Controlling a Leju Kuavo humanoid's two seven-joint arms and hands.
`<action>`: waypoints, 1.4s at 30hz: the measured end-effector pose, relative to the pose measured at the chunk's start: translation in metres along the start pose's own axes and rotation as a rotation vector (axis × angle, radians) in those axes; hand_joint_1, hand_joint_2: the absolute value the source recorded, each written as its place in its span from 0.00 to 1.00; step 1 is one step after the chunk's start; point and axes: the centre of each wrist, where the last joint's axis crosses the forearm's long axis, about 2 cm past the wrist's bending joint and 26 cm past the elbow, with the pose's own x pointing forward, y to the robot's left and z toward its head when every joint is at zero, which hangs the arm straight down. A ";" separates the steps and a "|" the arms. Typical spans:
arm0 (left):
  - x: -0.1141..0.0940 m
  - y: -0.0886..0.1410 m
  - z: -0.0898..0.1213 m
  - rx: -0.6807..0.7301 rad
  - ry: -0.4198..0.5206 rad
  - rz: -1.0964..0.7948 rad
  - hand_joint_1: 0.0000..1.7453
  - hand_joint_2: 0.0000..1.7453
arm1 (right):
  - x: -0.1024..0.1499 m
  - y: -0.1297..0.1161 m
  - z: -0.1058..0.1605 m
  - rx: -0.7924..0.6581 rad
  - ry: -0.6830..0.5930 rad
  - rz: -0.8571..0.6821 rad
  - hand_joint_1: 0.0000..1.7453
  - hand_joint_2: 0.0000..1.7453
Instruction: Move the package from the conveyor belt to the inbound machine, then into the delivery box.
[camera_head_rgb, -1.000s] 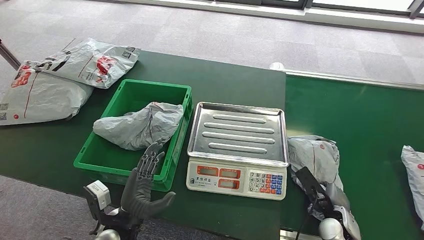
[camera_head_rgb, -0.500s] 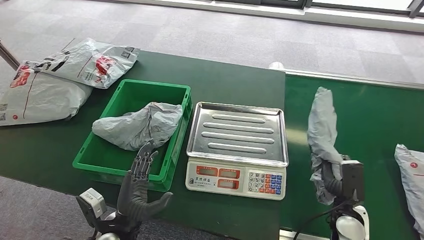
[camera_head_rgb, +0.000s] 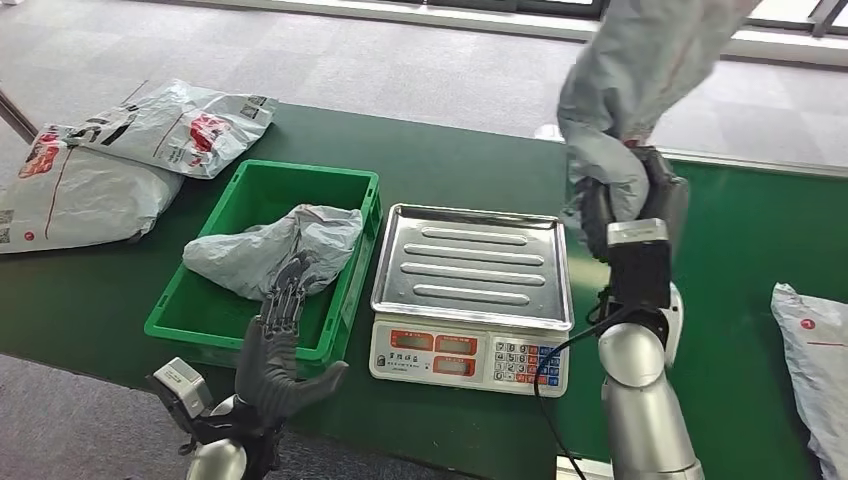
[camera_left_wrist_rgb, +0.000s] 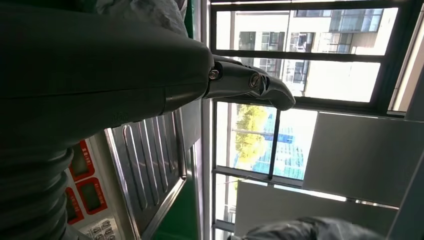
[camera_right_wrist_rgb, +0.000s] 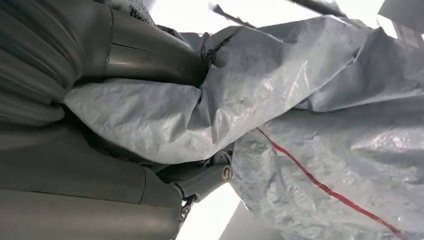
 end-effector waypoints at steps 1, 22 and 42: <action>0.000 0.001 -0.004 -0.009 -0.006 0.000 0.00 1.00 | 0.002 0.014 -0.007 0.133 0.019 0.014 1.00 1.00; 0.003 0.026 -0.025 0.056 0.005 -0.080 0.00 1.00 | 0.001 0.169 -0.022 1.187 0.194 0.462 0.92 1.00; 0.016 0.040 -0.042 0.025 -0.060 -0.269 0.00 1.00 | 0.006 0.130 -0.008 1.067 -0.069 -0.108 0.00 1.00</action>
